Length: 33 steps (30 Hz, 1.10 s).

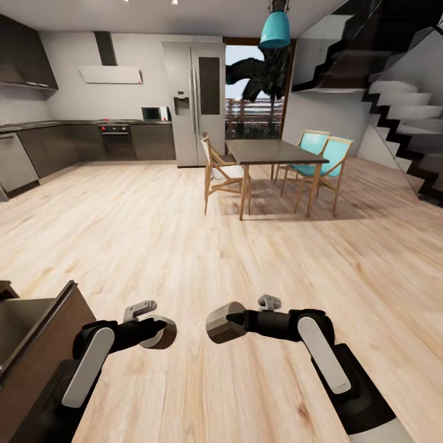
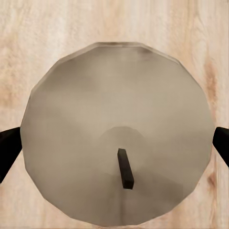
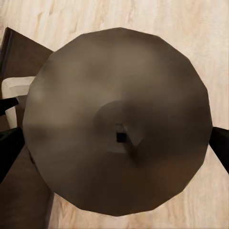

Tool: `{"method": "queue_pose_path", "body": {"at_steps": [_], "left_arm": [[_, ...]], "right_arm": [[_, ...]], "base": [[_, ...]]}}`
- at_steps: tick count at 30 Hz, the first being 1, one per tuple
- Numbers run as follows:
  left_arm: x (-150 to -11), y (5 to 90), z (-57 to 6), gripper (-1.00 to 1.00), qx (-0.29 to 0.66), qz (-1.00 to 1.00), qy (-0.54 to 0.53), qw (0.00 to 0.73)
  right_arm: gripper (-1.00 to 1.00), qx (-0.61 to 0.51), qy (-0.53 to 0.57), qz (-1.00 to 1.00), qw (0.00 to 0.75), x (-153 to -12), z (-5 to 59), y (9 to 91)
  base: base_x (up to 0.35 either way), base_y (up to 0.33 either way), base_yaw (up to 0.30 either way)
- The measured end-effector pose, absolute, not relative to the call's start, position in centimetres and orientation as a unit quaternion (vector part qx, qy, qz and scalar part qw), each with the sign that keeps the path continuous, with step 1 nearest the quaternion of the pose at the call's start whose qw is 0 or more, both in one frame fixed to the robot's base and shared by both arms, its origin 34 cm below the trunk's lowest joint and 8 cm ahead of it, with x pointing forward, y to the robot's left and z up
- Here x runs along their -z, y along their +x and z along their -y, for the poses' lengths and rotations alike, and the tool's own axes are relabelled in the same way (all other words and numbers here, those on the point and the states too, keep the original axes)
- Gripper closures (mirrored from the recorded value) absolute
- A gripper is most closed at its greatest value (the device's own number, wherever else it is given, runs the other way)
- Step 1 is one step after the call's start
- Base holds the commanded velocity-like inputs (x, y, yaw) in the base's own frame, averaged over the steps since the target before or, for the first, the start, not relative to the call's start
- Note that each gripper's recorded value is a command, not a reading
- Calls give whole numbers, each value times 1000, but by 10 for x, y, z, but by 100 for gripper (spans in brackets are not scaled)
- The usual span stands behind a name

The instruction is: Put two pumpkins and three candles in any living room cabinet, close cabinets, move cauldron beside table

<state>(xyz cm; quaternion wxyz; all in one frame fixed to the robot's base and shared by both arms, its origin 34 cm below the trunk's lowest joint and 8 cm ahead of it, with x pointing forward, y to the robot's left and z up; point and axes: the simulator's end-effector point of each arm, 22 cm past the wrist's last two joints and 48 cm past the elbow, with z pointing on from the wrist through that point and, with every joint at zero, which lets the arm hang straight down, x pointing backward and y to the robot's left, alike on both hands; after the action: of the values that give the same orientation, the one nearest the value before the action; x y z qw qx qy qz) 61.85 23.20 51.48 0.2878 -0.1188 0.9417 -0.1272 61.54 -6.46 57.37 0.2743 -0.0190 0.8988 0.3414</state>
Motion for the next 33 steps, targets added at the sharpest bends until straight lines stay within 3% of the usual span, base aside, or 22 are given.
{"method": "queue_pose_path", "body": {"at_steps": [7, 20, 33], "left_arm": [[-515, 619, -232, 100, 127, -942, -119, 288], [-514, 618, -231, 100, 128, -942, -118, 287], [-514, 618, -230, 100, 130, -942, -118, 286]], "right_arm": [[100, -343, -17, -898, 273, -574, 66, 615], [100, -342, -17, -899, 274, -574, 67, 616], [100, -338, -19, -900, 274, -572, 67, 616]], "base": [[330, 0, 217], [330, 0, 49], [273, -48, 263]]}}
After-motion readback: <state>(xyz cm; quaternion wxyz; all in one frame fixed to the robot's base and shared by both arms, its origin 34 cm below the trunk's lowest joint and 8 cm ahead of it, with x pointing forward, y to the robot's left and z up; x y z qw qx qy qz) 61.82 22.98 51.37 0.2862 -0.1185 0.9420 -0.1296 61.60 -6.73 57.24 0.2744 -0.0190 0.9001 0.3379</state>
